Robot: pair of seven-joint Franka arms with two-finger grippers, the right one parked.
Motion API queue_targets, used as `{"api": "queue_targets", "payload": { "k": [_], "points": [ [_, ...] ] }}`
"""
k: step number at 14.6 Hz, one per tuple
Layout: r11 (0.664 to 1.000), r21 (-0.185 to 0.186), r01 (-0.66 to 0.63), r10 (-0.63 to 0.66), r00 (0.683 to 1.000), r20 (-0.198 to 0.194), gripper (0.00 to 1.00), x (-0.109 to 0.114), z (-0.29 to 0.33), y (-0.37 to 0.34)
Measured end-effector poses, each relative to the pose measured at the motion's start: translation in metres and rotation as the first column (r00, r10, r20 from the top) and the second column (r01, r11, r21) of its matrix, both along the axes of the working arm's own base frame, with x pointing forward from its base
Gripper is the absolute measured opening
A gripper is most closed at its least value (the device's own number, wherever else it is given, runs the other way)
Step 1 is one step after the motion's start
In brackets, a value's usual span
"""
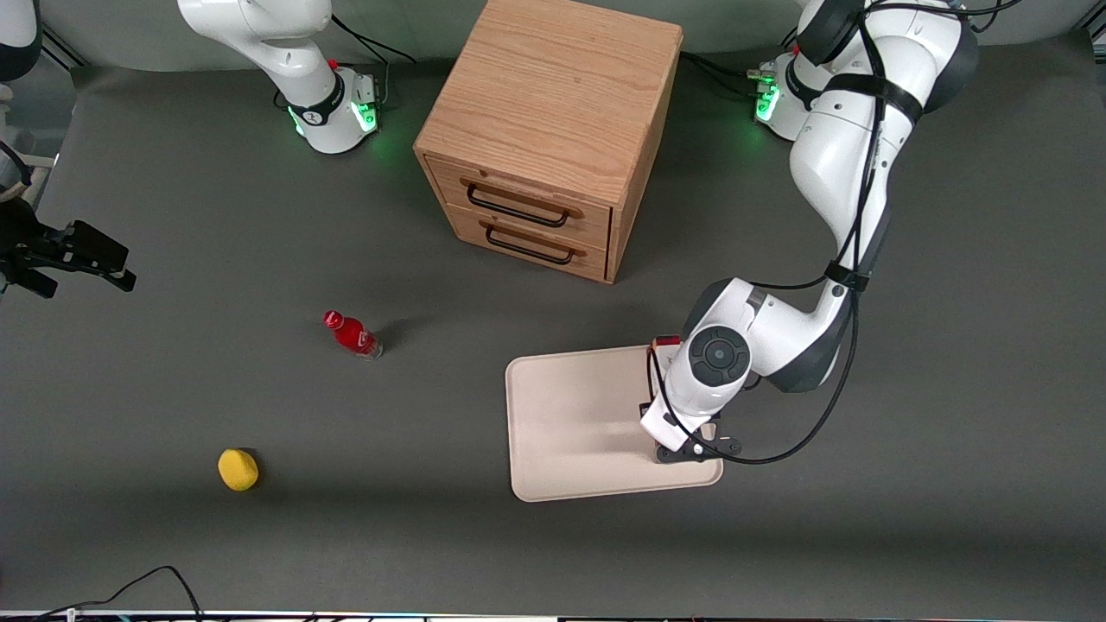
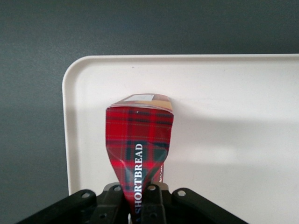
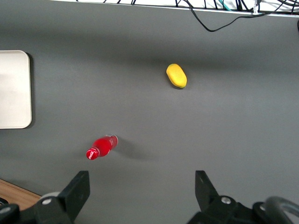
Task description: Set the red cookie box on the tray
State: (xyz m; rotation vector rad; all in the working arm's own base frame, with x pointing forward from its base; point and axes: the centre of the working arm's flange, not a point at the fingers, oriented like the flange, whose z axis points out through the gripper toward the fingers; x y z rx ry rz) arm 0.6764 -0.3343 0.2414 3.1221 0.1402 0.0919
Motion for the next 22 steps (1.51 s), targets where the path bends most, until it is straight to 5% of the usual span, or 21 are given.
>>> {"api": "queue_targets", "payload": {
  "k": [3,7,10,16,22],
  "points": [
    [1.0,0.005,0.017,-0.017,1.0,0.011,0.24,0.002,0.003,0.001],
    [1.0,0.009,0.019,-0.019,0.999,0.027,0.67,0.008,0.019,0.003],
    [0.999,0.043,0.009,-0.009,1.0,0.005,0.98,0.009,0.05,0.013],
    [0.995,0.09,0.037,-0.034,0.999,-0.031,1.0,0.004,0.224,0.118],
    [0.99,0.063,0.127,-0.119,0.986,-0.117,1.0,-0.021,0.309,0.23]
  ]
}}
